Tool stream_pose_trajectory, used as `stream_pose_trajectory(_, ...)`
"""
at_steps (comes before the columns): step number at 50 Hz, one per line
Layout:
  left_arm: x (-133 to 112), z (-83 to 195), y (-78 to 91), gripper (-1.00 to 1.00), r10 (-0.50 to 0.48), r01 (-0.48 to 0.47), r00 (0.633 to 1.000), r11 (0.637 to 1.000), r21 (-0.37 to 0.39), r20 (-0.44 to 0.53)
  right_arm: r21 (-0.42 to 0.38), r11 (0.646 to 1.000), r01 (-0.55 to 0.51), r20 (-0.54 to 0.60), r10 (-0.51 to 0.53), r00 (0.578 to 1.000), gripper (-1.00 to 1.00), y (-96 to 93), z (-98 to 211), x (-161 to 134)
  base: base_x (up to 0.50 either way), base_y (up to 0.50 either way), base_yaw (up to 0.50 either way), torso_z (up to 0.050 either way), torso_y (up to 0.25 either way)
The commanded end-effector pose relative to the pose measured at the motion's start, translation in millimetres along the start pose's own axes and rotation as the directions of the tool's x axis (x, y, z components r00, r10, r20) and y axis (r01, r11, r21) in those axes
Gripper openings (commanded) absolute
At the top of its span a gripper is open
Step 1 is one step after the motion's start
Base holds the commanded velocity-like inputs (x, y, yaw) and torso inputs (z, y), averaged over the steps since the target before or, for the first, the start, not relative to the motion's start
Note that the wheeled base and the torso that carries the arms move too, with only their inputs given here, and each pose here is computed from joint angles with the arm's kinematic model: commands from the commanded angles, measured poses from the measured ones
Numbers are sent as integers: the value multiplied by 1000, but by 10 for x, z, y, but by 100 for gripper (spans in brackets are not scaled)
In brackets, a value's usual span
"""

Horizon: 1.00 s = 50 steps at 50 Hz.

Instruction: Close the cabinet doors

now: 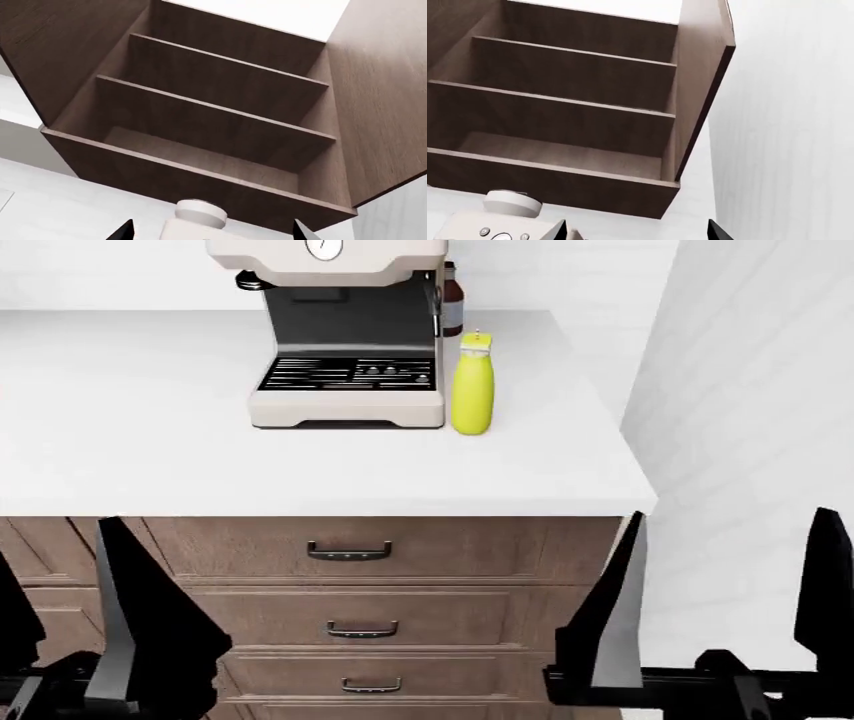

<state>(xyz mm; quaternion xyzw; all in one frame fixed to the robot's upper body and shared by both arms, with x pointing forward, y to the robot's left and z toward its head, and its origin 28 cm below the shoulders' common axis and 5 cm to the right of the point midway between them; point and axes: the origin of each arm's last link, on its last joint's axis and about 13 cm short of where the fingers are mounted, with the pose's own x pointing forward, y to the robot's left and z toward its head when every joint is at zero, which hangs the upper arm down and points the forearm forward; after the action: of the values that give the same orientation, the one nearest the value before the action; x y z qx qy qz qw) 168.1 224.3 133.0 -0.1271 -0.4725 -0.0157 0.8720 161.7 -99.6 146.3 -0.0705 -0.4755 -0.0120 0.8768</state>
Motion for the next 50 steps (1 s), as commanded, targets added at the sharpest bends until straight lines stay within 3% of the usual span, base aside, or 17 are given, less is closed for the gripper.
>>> stream_pose_trajectory(1, 29, 99, -15, 100, -22, 24, 997, 1000, -17, 73, -6, 1000, 8, 68, -7, 998, 100, -24, 134, 63, 0, 0, 0, 0, 0)
stream_pose_trajectory(37, 5, 96, -9, 100, -52, 53, 996, 998, -16, 75, -10, 1000, -6, 62, 7, 998, 100, -20, 118, 29, 0, 0, 0, 49, 75)
stream_pose_trajectory(40, -9, 98, -12, 100, -42, 46, 997, 997, -62, 70, -16, 1000, -8, 53, 9, 999, 100, -26, 111, 24, 0, 0, 0, 50, 62)
stream_pose_trajectory(50, -27, 102, -19, 100, -44, 47, 998, 997, -59, 53, -16, 1000, -22, 57, 23, 998, 100, -23, 119, 18, 474, -123, 0, 5, 7)
